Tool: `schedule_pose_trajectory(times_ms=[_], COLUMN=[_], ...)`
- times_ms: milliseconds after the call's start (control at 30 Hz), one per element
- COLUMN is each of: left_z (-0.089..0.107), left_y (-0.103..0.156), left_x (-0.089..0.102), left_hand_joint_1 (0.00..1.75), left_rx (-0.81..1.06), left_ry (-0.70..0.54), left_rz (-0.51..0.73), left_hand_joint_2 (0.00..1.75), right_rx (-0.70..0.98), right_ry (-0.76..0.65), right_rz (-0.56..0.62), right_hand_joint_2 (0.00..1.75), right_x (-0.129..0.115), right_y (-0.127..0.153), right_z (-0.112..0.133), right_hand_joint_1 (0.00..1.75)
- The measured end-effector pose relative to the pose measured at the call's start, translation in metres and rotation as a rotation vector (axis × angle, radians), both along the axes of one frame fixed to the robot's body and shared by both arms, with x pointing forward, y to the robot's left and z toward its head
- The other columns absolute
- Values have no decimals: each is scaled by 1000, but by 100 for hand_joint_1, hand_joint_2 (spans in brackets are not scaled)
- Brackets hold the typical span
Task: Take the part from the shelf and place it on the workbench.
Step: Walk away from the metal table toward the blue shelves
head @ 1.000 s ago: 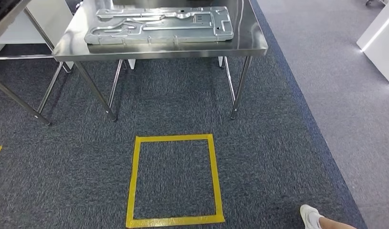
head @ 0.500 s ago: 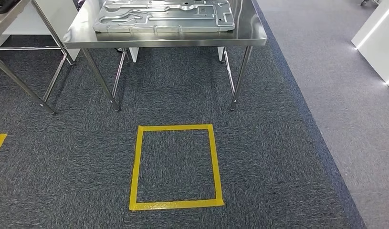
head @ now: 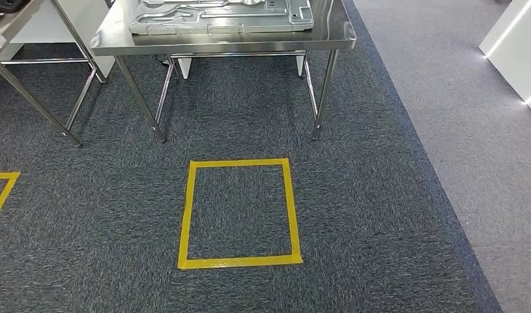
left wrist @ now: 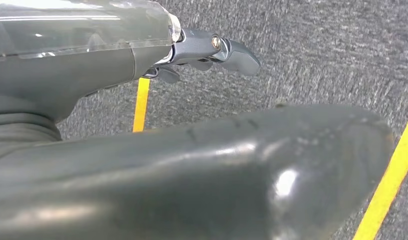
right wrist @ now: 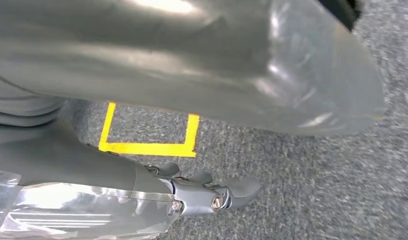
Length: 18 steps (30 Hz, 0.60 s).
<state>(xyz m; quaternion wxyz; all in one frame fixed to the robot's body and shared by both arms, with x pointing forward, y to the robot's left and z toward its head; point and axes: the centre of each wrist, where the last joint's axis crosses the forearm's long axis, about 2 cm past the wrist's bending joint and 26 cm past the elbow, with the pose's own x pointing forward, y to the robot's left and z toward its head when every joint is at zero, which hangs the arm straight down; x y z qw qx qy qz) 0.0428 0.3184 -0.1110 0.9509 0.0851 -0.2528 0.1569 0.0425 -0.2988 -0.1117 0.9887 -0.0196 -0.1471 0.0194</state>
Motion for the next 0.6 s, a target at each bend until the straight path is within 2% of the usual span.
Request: schedule_pose_trajectory(times_ms=[400,600], left_z=[0,1], left_y=[1,0], left_x=[2,7], left_hand_joint_1=[0,0], left_rx=[9,-1], left_ry=[26,21], left_rz=[-15,-29], left_hand_joint_2=[0,0], right_rx=[34,41], right_ry=[53,83], right_rz=[-103,-107], right_hand_joint_2=[0,0], right_x=[-3,-4], right_y=[-1,-2], right_z=[0,0], right_hand_joint_1=[0,0])
